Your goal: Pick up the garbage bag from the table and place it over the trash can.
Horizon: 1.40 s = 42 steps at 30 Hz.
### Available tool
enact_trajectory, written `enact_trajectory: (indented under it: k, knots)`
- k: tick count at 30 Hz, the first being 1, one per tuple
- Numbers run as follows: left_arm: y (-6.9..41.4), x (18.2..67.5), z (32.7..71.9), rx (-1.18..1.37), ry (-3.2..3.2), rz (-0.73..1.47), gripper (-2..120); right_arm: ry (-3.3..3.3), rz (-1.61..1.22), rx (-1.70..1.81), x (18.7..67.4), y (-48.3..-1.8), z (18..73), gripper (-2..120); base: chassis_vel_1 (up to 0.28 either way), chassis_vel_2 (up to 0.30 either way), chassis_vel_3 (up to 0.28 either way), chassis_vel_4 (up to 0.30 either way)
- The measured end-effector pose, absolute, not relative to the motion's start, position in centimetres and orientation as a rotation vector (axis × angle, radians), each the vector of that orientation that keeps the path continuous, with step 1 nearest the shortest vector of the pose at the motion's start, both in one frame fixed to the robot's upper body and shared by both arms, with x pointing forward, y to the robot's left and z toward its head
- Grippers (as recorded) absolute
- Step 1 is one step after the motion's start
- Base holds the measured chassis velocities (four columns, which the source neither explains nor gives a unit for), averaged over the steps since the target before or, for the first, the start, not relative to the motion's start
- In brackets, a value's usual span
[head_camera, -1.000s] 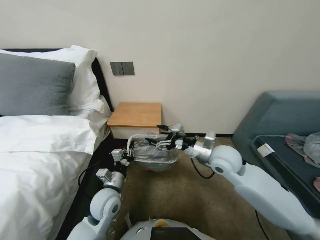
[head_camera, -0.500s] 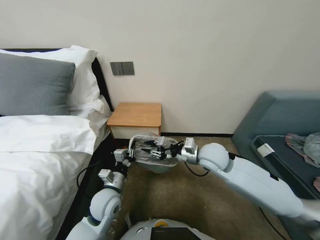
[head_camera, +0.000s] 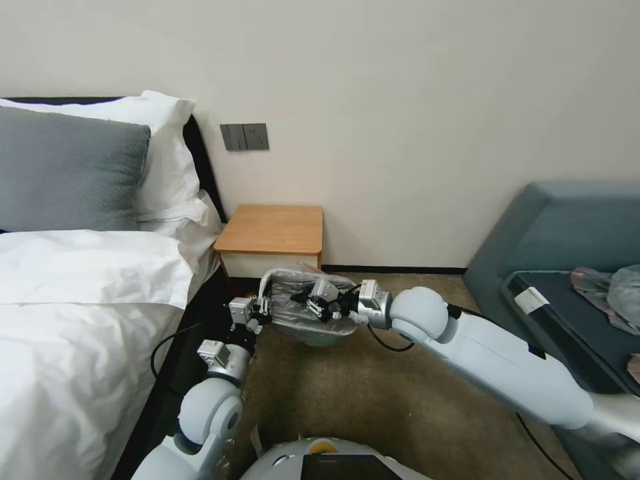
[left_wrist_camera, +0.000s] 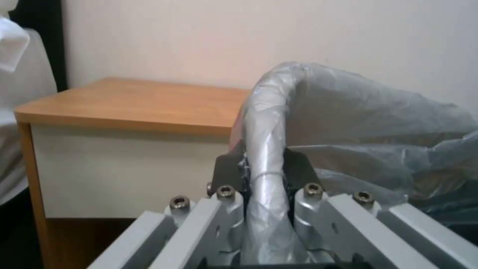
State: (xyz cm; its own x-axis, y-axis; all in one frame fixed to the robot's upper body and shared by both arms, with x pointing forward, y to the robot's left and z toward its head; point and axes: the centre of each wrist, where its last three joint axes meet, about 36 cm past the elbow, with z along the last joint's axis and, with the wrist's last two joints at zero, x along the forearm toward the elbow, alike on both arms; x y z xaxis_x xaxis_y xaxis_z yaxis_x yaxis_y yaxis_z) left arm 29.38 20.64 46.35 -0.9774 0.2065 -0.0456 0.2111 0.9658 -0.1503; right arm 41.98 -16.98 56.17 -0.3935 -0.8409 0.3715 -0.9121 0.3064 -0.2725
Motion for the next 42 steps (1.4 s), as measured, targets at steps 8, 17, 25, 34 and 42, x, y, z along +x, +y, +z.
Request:
enact_trajectory:
  k: [8,17,25,34,42]
  knots:
    - [20.6,29.4,46.6,0.344,3.073,-0.241,6,-2.405,0.672,1.577,42.3,-17.3,55.1,0,0.0,0.0,0.0,0.0]
    - [20.4,29.4,46.7,0.379,3.064,-0.249,6,-2.398,0.718,1.471,42.5,-16.7,54.6,0,0.0,0.0,0.0,0.0]
    - [20.3,29.5,46.3,0.461,3.038,-0.224,6,-2.399,0.793,1.354,42.0,-15.3,53.6,0,0.0,0.0,0.0,0.0]
    - [20.2,29.6,46.0,0.517,3.009,-0.169,6,-2.377,0.853,1.251,41.5,-13.7,52.6,0,0.0,0.0,0.0,0.0]
    - [20.3,29.4,46.1,0.536,2.991,-0.108,6,-2.366,0.913,1.199,41.6,-13.0,52.0,0,0.0,0.0,0.0,0.0]
